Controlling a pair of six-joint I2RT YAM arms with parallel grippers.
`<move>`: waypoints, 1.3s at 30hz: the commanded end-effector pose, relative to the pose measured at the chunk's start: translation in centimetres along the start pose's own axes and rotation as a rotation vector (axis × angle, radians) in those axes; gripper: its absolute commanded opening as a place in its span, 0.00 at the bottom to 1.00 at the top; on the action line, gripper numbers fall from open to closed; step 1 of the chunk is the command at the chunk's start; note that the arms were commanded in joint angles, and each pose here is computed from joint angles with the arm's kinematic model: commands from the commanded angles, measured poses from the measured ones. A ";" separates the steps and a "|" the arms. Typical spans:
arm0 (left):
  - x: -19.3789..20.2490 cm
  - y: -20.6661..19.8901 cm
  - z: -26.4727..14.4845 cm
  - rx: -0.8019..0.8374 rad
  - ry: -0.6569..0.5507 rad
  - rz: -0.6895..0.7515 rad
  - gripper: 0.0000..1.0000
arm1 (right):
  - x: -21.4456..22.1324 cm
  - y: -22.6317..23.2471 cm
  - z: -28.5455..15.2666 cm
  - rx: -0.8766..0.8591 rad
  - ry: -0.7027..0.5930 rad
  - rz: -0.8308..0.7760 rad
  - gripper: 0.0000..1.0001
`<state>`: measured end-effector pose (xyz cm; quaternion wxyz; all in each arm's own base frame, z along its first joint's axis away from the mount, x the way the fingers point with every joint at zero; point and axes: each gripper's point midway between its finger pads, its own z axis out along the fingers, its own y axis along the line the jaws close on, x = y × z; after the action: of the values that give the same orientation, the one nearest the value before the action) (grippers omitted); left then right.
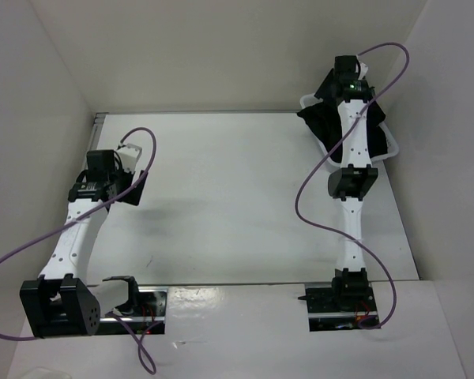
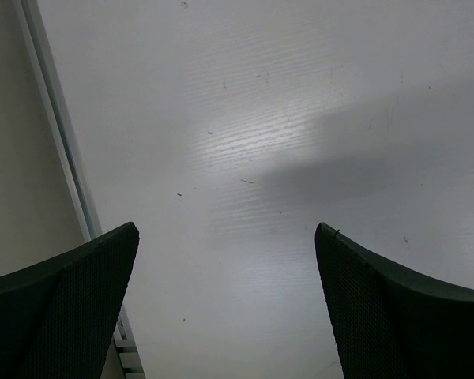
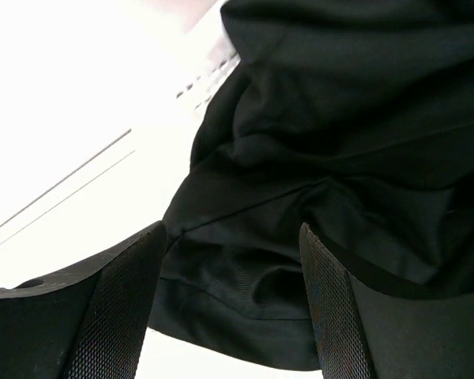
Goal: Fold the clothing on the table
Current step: Grab the skirt from the pile, then move the skirt to the center of the board
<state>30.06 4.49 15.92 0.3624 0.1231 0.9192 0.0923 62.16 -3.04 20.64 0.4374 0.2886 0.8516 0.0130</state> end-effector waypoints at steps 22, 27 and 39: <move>0.2 0.4 -0.4 -0.030 -0.009 0.035 0.98 | 4.9 -0.6 3.5 -0.109 0.215 0.099 0.00; -0.1 0.8 -0.6 -0.045 -0.022 0.044 0.98 | -4.2 1.2 -4.0 -0.163 -0.028 0.108 0.00; -2.6 0.3 -2.0 -0.022 -0.117 0.025 0.98 | -14.8 4.1 -30.2 -0.302 -0.462 0.146 0.00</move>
<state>29.66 4.64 16.33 0.3684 0.1336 0.9138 0.1070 52.17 -2.39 45.01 0.6012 0.2964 0.7366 0.0897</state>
